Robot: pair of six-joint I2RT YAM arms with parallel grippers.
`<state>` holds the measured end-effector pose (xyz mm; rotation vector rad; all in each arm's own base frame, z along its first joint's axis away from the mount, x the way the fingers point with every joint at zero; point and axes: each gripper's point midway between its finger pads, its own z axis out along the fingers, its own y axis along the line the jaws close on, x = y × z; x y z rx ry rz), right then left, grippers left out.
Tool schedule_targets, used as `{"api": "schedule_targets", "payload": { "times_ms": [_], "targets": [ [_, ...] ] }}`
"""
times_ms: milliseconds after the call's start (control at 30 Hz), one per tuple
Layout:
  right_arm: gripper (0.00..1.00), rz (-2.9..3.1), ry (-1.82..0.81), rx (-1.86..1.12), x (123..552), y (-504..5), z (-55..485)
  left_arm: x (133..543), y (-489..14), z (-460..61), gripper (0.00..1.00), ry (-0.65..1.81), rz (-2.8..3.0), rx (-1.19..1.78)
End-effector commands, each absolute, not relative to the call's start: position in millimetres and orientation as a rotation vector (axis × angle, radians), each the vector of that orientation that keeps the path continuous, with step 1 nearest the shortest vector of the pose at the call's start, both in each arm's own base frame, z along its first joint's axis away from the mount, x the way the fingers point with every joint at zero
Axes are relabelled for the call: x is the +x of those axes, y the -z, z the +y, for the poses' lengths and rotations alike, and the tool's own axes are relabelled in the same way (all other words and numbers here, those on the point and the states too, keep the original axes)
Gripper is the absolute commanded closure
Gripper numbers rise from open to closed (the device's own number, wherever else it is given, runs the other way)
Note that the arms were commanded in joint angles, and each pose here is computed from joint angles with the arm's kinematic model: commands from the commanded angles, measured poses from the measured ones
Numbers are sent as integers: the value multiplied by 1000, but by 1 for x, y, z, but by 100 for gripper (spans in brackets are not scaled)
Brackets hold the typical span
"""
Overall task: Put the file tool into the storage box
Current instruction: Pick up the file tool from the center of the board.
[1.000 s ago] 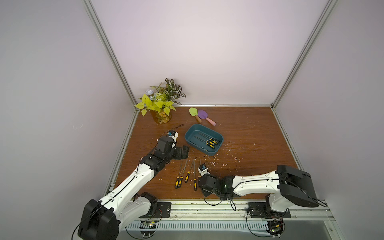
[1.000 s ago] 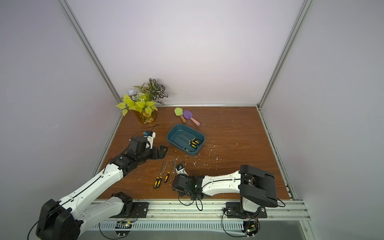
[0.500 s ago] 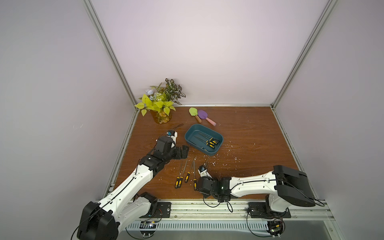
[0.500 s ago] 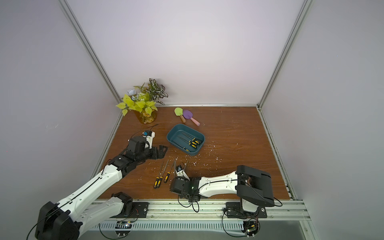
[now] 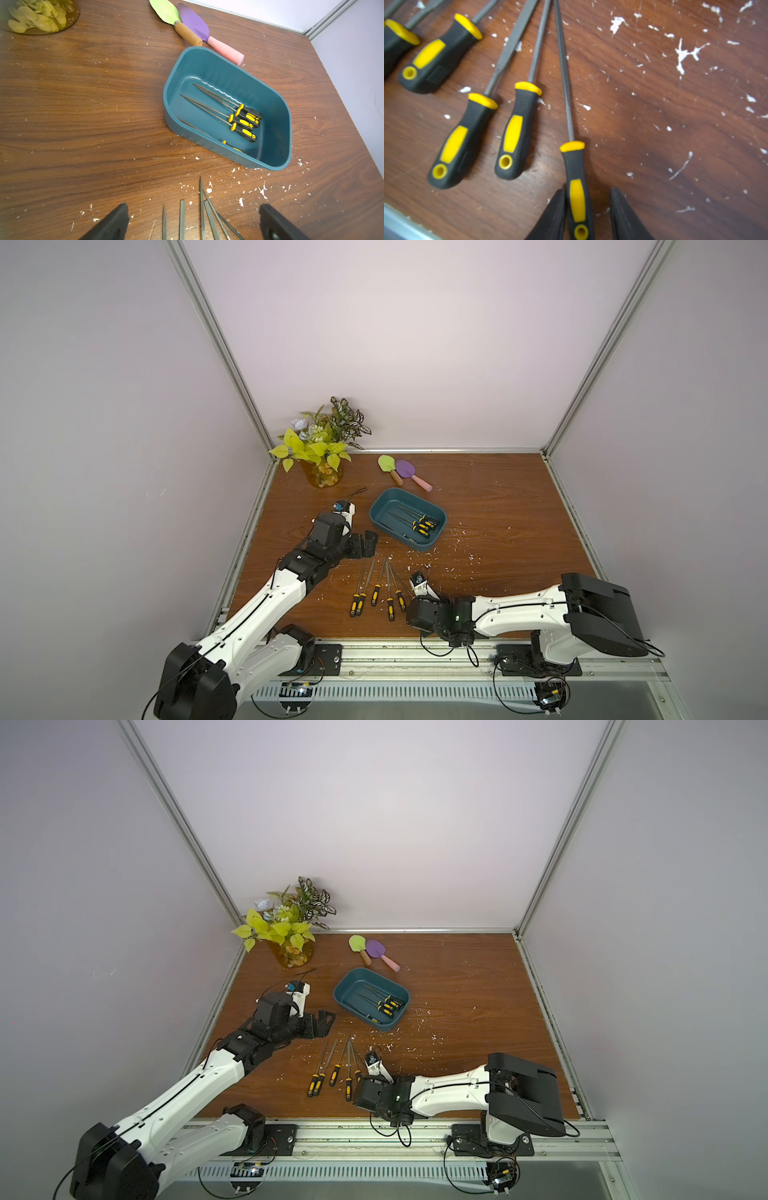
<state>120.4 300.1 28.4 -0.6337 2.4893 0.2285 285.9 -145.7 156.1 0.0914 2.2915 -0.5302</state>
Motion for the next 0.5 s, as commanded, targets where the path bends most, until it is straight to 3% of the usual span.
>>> {"api": "schedule_targets", "payload": {
  "times_ms": [0, 233, 467],
  "targets": [
    [60, 2475, -238, -642, 122, -29, 303, 291, -164, -146, 1, 538, 2273, 92],
    [76, 2451, -216, -639, 126, -33, 296, 292, -166, -144, 1, 525, 2268, 89],
    [86, 2324, -320, -629, 133, -79, 289, 293, -172, -144, 0, 530, 2233, 87]
  ]
}}
